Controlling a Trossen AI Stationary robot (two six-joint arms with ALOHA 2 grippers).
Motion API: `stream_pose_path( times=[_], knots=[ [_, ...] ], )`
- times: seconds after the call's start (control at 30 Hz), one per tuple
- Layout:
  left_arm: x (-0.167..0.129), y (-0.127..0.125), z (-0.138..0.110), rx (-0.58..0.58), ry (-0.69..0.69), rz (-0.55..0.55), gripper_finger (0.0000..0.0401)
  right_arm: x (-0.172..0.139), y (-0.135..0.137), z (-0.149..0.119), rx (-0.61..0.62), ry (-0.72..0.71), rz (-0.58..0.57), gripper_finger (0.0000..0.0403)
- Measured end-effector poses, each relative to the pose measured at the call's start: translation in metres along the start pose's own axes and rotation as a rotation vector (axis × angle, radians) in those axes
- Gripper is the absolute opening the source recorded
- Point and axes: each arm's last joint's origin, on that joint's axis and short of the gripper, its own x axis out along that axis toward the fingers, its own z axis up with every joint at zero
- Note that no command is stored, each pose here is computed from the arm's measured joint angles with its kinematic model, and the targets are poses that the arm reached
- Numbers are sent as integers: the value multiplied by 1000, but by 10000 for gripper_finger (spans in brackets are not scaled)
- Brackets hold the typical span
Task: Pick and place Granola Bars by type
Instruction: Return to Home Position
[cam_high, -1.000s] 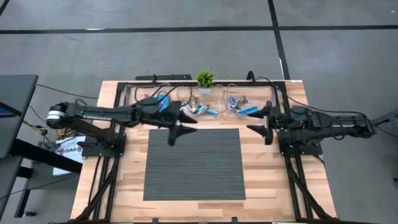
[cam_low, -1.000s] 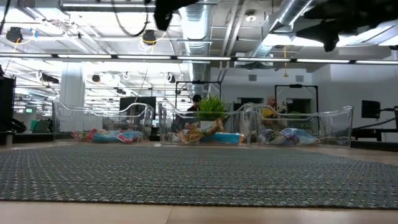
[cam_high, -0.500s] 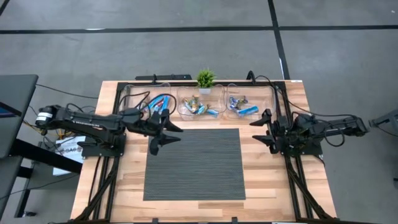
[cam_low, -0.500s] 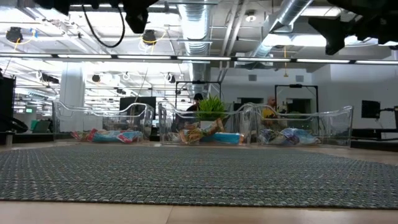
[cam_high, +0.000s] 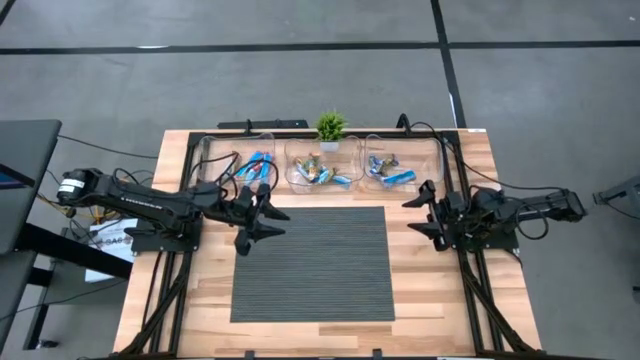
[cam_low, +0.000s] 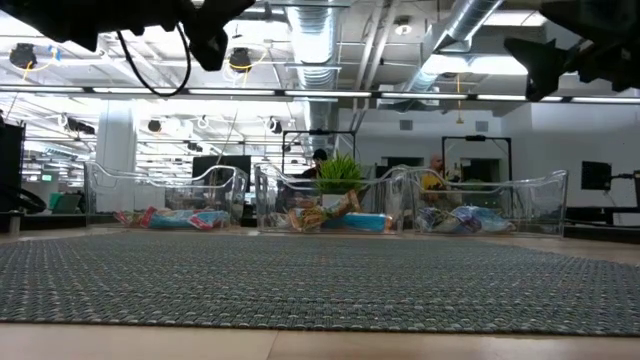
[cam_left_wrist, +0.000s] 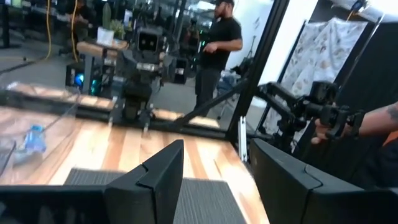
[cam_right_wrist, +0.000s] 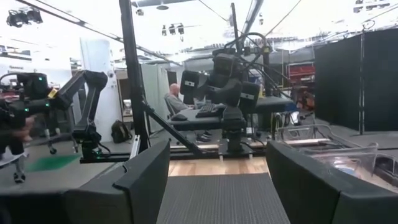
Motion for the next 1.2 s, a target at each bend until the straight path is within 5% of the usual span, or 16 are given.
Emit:
stream_pose_path(
  times=[0.57,0.83,1.0,1.2],
  knots=[
    [0,2,-7,-14,72,13,177,0,0,-5,-31,49,-3,260],
    [0,1,-5,-11,54,8,177,-4,-5,-27,43,280,-140,260],
    [0,1,-4,-30,45,4,177,-5,-6,-30,79,302,-185,260],
    [-11,0,-18,-26,69,-98,177,-5,-6,-30,114,300,-194,260]
  ],
)
